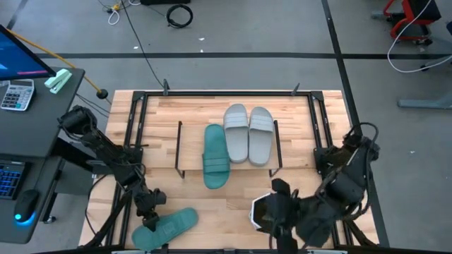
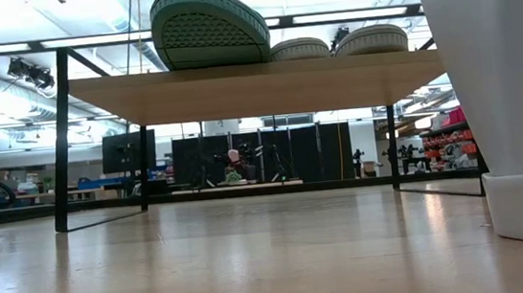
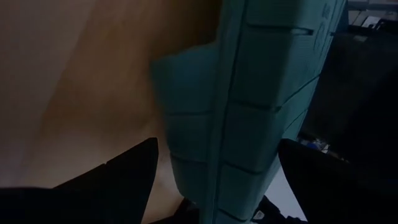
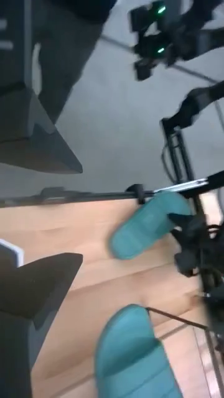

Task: Pick and place slides into the shelf
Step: Put the green slide on the shelf

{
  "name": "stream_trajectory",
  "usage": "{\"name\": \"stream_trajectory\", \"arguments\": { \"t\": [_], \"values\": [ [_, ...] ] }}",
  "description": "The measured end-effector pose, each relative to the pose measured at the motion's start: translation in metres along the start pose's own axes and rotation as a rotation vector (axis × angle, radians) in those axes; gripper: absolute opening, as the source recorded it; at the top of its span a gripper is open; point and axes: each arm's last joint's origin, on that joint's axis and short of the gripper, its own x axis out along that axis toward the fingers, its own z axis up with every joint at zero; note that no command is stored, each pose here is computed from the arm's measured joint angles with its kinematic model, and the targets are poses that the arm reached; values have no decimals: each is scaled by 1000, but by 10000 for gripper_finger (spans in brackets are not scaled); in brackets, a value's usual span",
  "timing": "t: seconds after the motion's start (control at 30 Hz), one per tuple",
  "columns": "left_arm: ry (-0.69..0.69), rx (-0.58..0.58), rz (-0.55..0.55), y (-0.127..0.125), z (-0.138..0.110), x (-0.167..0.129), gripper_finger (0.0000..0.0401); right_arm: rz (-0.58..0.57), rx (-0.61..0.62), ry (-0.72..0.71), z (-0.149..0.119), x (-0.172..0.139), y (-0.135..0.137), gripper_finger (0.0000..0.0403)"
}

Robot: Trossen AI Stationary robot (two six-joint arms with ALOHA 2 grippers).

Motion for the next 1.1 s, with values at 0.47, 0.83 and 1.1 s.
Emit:
{"name": "stream_trajectory", "arguments": {
  "t": [0.47, 0.83, 1.1],
  "values": [
    [43, 51, 0, 1, 1, -1, 264, -116, 35, -13, -3, 36, -1, 202],
    [45, 135, -62, -6, 0, -2, 111, -122, 50, -57, 1, 29, -2, 177],
    [34, 244, -261, -54, -10, -24, 107, -118, 58, -66, 3, 25, -3, 170]
  ]
}}
